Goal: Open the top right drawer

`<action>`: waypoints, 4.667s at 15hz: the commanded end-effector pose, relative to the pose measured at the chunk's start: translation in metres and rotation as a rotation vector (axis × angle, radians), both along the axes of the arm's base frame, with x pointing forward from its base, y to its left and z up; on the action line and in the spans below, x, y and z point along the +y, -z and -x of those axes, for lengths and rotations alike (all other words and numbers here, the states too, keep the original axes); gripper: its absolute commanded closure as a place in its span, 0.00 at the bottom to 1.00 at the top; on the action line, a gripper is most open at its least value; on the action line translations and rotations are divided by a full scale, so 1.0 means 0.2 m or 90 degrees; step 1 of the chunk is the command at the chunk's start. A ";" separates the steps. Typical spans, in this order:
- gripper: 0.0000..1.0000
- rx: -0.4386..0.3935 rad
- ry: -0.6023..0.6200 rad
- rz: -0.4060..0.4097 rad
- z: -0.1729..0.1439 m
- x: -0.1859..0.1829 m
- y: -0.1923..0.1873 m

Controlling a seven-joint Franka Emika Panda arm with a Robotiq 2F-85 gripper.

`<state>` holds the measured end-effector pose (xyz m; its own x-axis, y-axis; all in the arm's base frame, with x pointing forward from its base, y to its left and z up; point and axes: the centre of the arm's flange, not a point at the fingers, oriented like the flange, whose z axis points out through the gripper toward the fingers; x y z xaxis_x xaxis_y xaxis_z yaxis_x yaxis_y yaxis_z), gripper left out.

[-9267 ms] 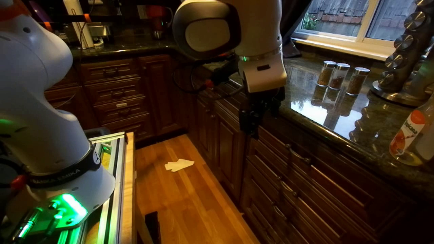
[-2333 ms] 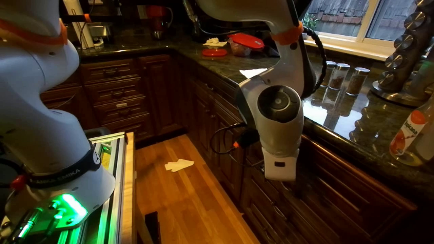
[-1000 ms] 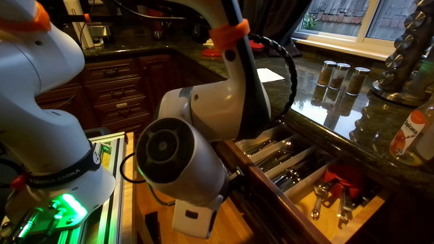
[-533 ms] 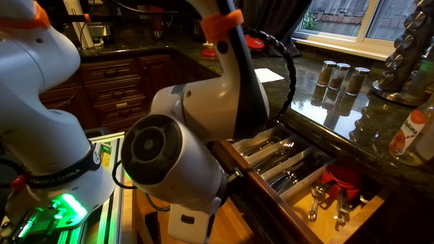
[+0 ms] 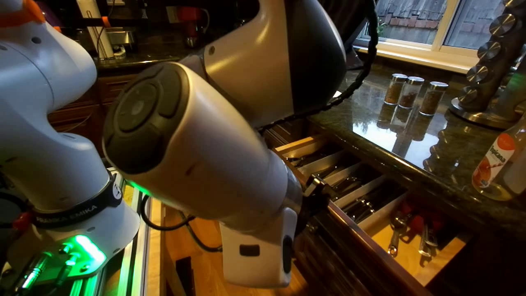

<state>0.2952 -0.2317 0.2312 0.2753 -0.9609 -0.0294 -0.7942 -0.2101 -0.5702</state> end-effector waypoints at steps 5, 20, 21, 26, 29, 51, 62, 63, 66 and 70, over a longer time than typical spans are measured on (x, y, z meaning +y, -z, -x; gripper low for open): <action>0.00 -0.006 -0.211 0.125 -0.19 0.24 -0.38; 0.00 0.024 -0.540 0.458 -0.81 0.37 -0.35; 0.00 0.023 -0.551 0.459 -0.84 0.36 -0.33; 0.00 0.026 -0.567 0.453 -0.89 0.34 -0.28; 0.00 0.051 -0.534 0.406 -0.85 0.36 -0.29; 0.00 0.079 -0.197 0.071 -0.97 0.39 -0.17; 0.00 0.137 -0.064 0.001 -1.06 0.43 -0.09; 0.00 0.137 -0.056 -0.002 -1.07 0.43 -0.08; 0.00 0.139 -0.036 -0.014 -1.10 0.44 -0.08; 0.00 0.146 -0.016 -0.020 -1.12 0.44 -0.06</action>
<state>0.5114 -0.1441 0.2495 0.3246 -0.9379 -0.1227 -0.8857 -0.2558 -0.3874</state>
